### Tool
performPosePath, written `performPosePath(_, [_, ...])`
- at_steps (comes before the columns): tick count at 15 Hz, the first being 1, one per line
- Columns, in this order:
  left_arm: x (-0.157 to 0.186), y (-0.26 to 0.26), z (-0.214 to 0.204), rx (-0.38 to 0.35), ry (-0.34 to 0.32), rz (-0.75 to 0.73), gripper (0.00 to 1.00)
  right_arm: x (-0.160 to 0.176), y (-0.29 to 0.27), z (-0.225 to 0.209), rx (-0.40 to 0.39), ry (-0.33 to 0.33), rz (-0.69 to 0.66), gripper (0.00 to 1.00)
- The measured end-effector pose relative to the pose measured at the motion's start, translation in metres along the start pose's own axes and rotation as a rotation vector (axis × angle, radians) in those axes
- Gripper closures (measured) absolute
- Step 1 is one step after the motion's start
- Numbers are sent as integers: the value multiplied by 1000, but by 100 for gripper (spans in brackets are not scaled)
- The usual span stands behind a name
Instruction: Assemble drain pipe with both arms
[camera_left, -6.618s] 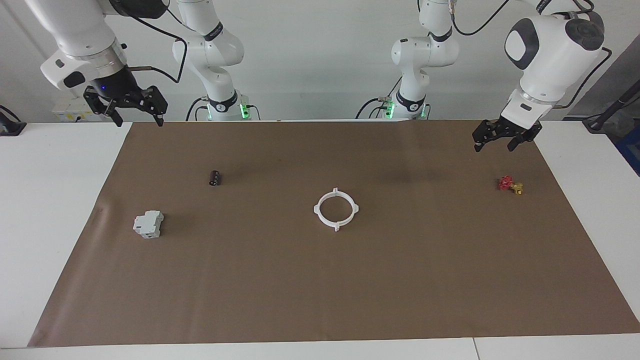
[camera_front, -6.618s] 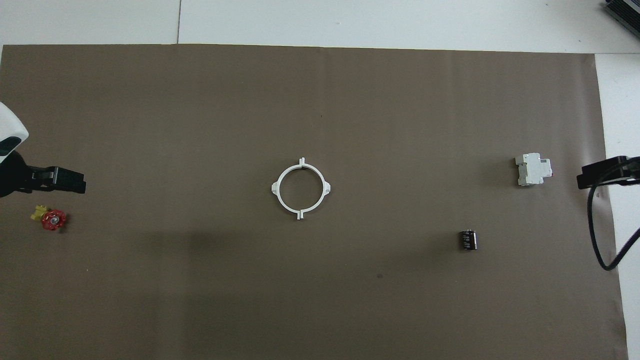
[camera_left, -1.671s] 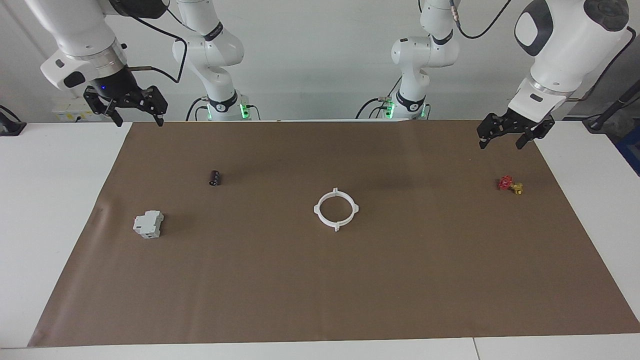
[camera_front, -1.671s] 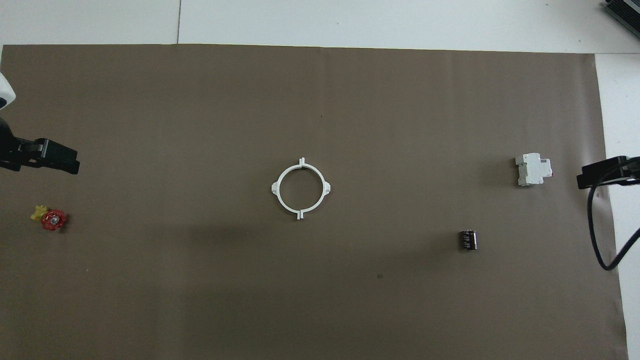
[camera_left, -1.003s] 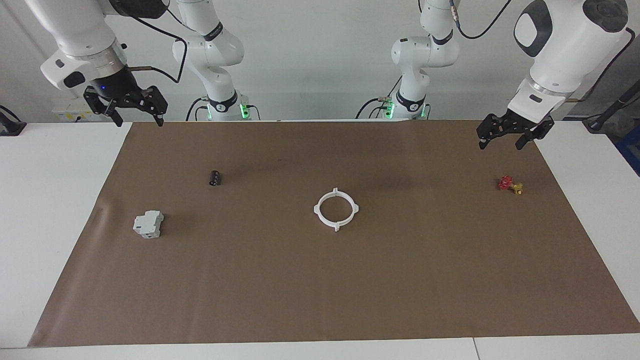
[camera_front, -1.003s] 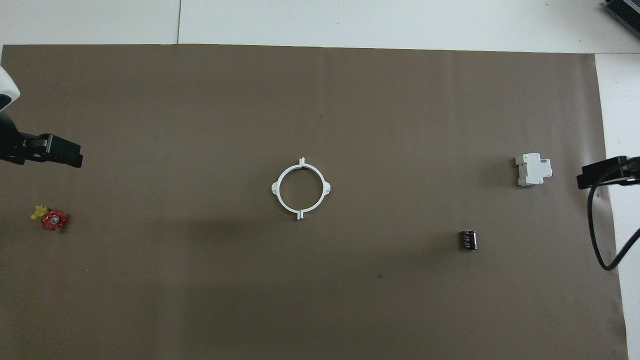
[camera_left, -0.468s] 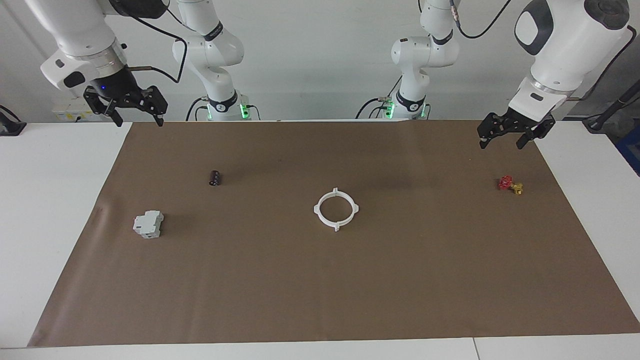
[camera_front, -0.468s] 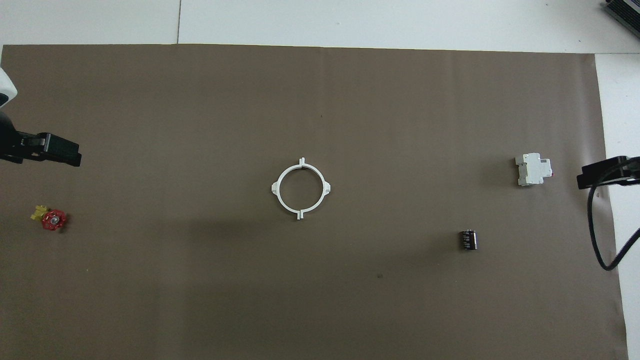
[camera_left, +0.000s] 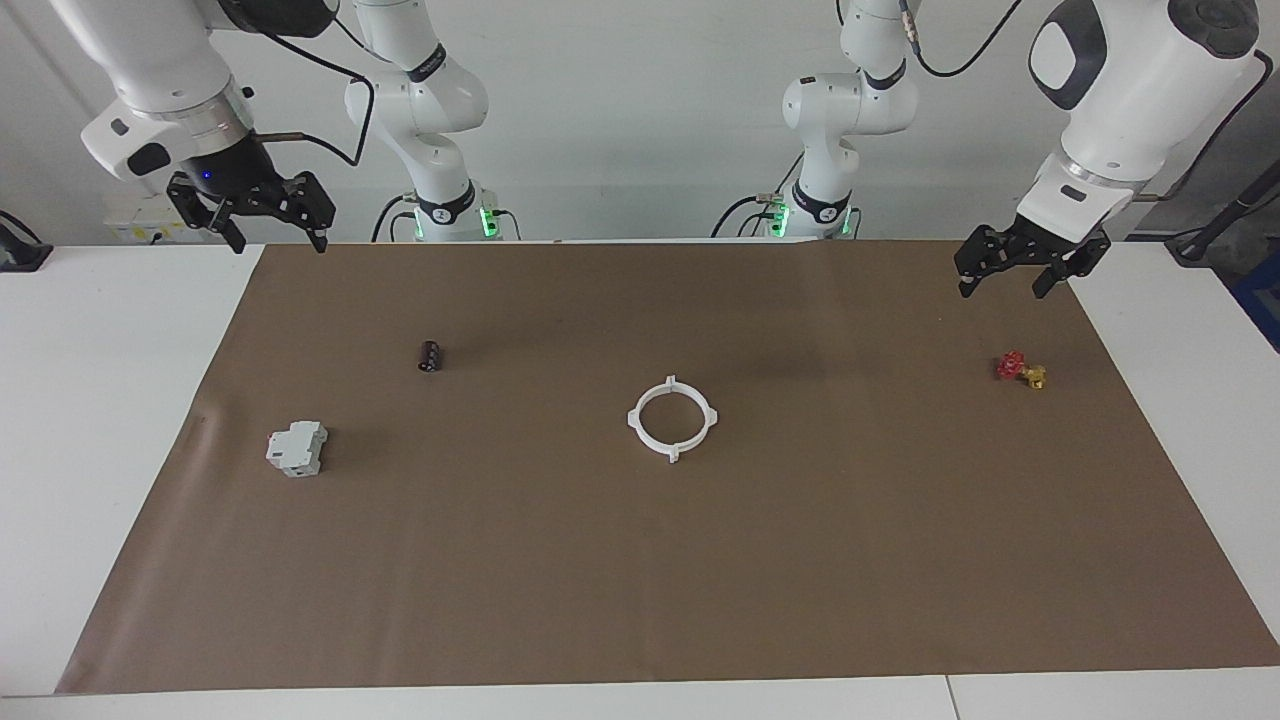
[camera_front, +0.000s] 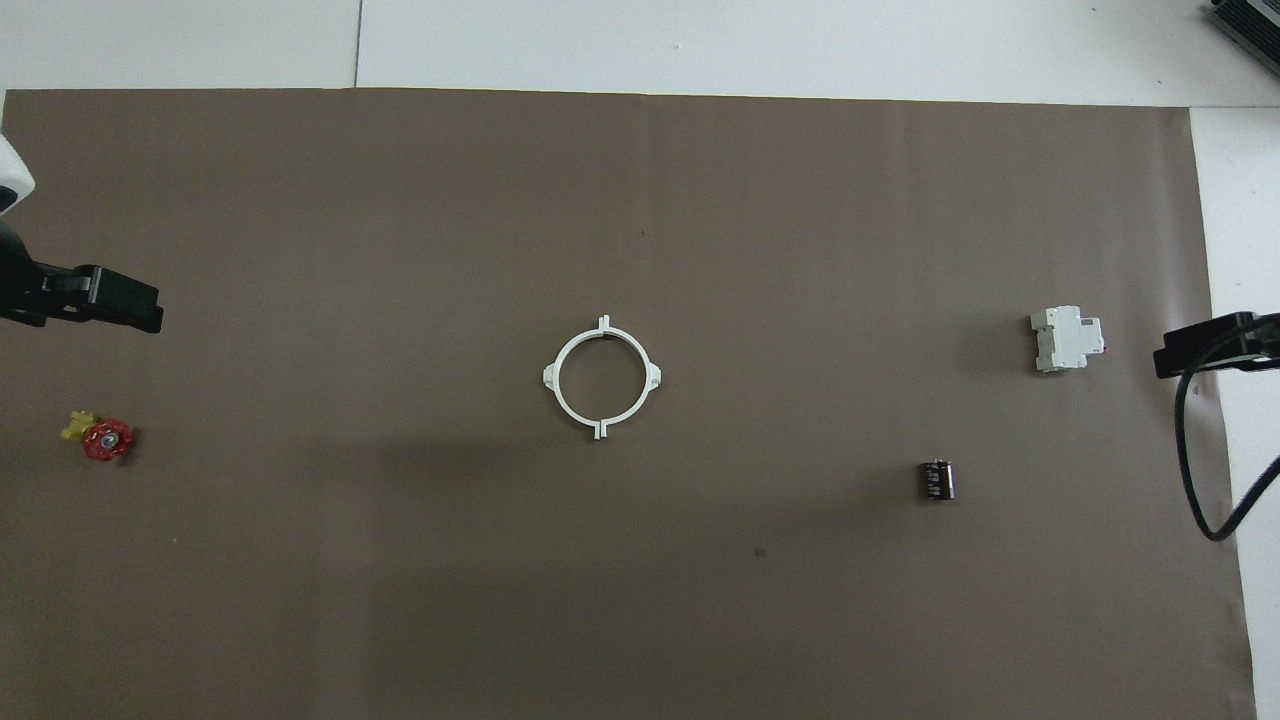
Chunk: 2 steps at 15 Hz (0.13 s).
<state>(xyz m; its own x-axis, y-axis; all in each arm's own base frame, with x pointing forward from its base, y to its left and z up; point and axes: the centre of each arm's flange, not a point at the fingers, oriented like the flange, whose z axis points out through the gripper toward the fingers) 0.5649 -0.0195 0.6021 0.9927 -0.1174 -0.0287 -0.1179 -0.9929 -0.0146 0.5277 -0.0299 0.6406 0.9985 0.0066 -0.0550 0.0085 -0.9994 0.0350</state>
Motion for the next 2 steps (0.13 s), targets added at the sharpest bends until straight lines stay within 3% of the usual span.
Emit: performPosePath(2, [0, 0, 0, 0, 0, 0, 0, 0, 0, 0, 0, 0, 0, 0])
